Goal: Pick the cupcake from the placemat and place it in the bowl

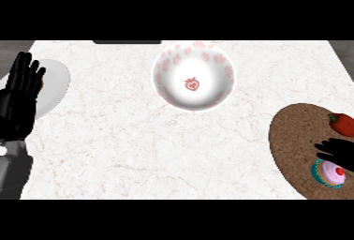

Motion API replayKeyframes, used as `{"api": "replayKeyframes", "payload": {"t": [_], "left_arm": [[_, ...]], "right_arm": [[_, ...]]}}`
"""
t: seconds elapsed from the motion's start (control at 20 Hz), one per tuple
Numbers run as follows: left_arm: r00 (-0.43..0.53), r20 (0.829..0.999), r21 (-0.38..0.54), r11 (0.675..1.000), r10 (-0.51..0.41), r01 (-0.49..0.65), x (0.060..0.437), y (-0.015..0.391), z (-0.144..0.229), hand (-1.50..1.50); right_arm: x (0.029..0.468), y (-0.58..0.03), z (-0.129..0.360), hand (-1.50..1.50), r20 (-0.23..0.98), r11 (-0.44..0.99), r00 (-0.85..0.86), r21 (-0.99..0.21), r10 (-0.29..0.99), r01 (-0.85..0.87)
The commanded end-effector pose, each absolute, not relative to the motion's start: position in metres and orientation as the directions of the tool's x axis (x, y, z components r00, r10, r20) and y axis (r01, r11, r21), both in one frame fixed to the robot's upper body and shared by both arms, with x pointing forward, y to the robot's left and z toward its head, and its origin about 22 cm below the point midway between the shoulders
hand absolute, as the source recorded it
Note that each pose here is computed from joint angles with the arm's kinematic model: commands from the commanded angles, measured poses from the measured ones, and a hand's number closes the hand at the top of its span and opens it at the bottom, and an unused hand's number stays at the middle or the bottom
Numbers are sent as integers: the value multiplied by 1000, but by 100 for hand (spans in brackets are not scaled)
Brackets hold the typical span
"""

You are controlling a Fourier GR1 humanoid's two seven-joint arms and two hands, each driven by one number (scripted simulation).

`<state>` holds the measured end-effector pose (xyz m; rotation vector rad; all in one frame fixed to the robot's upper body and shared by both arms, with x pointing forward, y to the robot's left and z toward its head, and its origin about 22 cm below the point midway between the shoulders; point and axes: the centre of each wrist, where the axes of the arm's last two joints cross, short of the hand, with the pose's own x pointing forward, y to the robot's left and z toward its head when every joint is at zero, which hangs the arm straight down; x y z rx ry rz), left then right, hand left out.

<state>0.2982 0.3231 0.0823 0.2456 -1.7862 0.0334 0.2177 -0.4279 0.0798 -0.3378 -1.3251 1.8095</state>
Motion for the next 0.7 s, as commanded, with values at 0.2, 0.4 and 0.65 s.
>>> {"api": "replayKeyframes", "payload": {"t": [0.2,0.4,0.65], "left_arm": [[-211,966,111,977,-149,-180,298,332,90,0],[-202,969,104,978,-141,-183,293,332,86,0],[-198,970,104,979,-138,-176,298,332,68,0]], "right_arm": [[231,-402,62,-150,286,-76,-579,-851,763,-519],[243,-421,49,-150,249,-100,-550,-844,797,-527],[232,-416,25,-150,227,-112,-574,-862,787,-494]]}}
